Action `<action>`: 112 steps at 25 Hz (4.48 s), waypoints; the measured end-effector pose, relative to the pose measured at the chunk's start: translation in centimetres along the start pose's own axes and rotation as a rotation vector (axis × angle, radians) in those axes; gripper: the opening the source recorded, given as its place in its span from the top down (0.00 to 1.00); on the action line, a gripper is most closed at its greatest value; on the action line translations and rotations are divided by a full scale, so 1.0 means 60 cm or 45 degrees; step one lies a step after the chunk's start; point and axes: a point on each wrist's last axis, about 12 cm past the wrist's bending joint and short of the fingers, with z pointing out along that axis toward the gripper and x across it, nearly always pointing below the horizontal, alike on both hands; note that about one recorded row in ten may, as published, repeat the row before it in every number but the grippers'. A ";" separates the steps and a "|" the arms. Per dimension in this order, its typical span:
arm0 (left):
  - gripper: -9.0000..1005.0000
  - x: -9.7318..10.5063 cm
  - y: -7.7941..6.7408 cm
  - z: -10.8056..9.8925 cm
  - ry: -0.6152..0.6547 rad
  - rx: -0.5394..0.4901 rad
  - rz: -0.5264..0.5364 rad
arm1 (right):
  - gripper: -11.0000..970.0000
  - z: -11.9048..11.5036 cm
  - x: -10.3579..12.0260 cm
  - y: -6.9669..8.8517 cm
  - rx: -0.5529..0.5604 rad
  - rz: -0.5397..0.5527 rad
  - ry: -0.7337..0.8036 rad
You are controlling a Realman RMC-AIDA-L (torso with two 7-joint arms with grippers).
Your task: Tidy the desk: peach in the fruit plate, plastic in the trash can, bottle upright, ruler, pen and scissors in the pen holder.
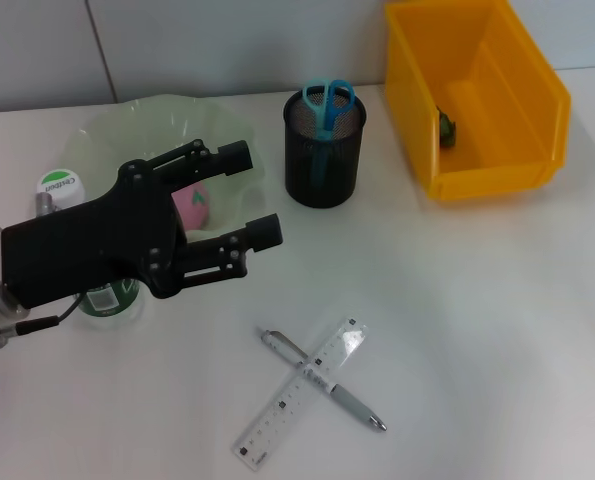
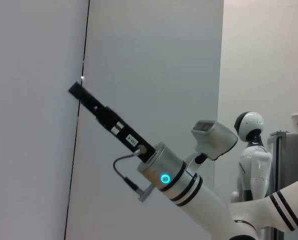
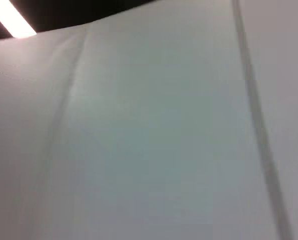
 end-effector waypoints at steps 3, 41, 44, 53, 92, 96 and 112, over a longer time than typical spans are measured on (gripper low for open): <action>0.19 0.000 0.000 -0.001 -0.001 -0.001 0.015 | 0.31 0.003 0.006 0.024 -0.190 0.213 0.098; 0.19 -0.048 0.009 -0.001 0.032 0.051 -0.023 | 0.32 -0.172 -0.074 -0.053 -1.217 0.672 1.538; 0.19 -0.051 0.008 -0.003 0.051 0.055 -0.043 | 0.32 -0.176 -0.067 -0.050 -1.245 0.517 1.492; 0.19 -0.063 0.009 0.003 0.211 0.080 -0.105 | 0.32 -0.177 -0.065 -0.038 -1.233 0.304 1.422; 0.19 -0.177 0.044 0.280 1.462 -0.217 -0.479 | 0.32 -0.153 -0.064 -0.045 -1.191 0.360 1.523; 0.19 -0.172 0.046 0.289 1.460 -0.239 -0.485 | 0.32 -0.150 -0.062 -0.048 -1.177 0.345 1.526; 0.19 -0.113 0.033 0.340 1.557 -0.364 -0.364 | 0.32 -0.156 -0.058 -0.050 -1.176 0.329 1.574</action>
